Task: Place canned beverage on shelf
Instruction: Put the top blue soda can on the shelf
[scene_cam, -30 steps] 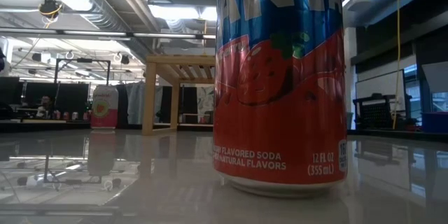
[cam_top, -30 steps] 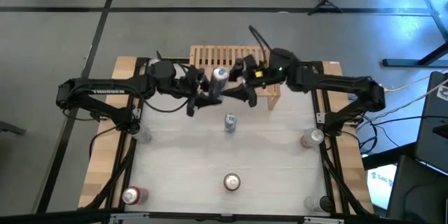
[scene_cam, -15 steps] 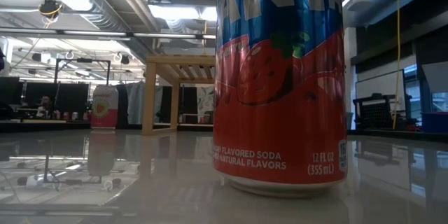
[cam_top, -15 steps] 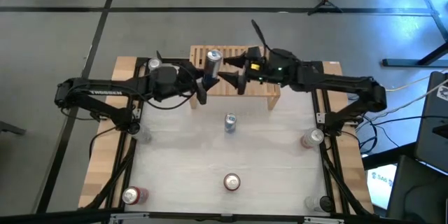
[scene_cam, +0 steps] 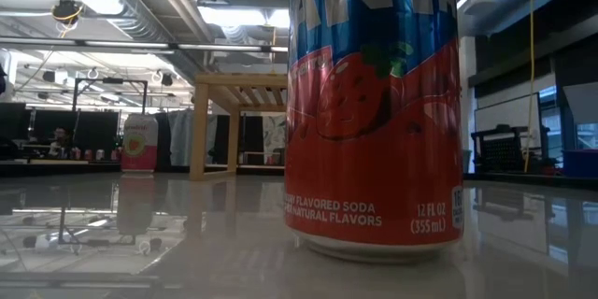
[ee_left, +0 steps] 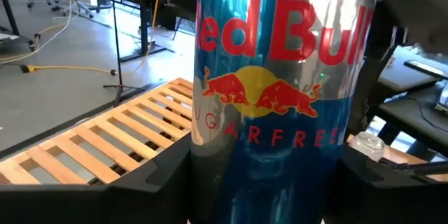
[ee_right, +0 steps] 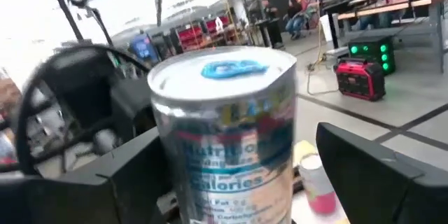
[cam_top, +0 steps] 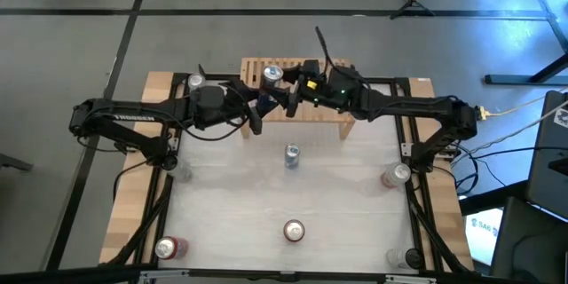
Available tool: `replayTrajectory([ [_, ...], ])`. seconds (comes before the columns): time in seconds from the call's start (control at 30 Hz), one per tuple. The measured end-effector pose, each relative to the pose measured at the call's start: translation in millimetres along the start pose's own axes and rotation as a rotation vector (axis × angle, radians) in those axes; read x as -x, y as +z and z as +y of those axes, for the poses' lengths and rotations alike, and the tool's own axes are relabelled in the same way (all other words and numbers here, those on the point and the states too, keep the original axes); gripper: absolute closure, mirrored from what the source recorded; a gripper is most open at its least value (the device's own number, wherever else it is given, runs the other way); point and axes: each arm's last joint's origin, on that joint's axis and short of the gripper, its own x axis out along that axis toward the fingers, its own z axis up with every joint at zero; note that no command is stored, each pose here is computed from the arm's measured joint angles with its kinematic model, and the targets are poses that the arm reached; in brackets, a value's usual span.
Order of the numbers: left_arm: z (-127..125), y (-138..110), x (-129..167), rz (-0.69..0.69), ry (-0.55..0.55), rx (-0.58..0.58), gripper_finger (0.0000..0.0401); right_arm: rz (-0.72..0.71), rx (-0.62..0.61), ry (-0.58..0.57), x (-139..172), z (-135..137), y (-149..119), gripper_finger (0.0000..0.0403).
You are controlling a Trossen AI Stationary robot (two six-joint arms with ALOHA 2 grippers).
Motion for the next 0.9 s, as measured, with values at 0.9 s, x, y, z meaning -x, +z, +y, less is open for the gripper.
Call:
replayTrajectory([
  [0.9, -8.9, -4.9, 3.3, 0.044, -0.074, -0.008, 0.0132, 0.018, 0.174, 0.072, 19.7, 2.1, 22.0, 0.0200],
])
